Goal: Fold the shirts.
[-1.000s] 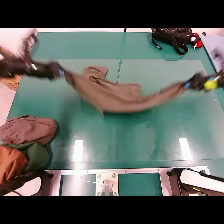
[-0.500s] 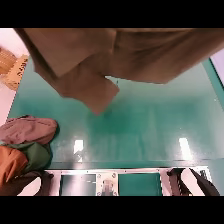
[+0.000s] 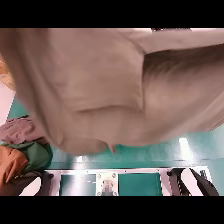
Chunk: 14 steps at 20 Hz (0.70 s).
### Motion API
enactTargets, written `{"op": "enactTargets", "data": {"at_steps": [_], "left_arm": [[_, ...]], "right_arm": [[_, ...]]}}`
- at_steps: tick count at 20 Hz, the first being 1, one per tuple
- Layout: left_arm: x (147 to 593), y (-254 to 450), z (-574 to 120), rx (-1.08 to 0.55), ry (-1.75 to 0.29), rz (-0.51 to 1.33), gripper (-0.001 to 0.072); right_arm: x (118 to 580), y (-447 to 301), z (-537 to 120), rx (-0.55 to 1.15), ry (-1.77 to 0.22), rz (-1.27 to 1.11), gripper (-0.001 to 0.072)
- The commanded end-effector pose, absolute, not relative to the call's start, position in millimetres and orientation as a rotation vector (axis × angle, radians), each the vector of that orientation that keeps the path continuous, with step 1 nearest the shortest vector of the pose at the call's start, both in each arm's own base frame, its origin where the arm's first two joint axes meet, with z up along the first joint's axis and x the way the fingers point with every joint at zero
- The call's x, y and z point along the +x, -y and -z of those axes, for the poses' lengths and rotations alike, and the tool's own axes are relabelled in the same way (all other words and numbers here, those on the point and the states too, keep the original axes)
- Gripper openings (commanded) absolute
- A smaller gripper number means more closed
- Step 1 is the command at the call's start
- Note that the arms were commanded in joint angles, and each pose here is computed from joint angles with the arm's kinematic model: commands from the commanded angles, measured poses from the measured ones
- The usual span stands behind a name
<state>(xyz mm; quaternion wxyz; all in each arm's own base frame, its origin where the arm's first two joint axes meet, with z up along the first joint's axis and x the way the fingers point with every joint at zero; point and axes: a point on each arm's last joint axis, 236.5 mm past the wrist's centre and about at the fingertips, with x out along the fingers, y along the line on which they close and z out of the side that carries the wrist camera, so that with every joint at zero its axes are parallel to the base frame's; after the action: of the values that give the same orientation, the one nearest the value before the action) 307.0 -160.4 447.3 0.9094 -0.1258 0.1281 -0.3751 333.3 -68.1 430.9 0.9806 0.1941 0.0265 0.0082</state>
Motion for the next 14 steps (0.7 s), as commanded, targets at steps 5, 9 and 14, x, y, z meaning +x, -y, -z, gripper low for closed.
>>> {"op": "enactTargets", "data": {"at_steps": [5,9,14], "left_arm": [[464.3,142.6,-189.1,-0.508,-0.676,0.641,0.0023],[508.9,163.0,-68.6,-0.595,-0.841,0.612,0.0024],[551.4,154.5,1.2,-0.613,-0.827,0.440,0.0024]], "right_arm": [[468.5,60.7,-141.2,0.584,-0.594,-0.087,0.0017],[497.6,75.1,-31.6,0.680,-0.764,-0.020,0.0017],[504.5,89.2,30.3,0.722,-0.836,0.045,0.0017]]}}
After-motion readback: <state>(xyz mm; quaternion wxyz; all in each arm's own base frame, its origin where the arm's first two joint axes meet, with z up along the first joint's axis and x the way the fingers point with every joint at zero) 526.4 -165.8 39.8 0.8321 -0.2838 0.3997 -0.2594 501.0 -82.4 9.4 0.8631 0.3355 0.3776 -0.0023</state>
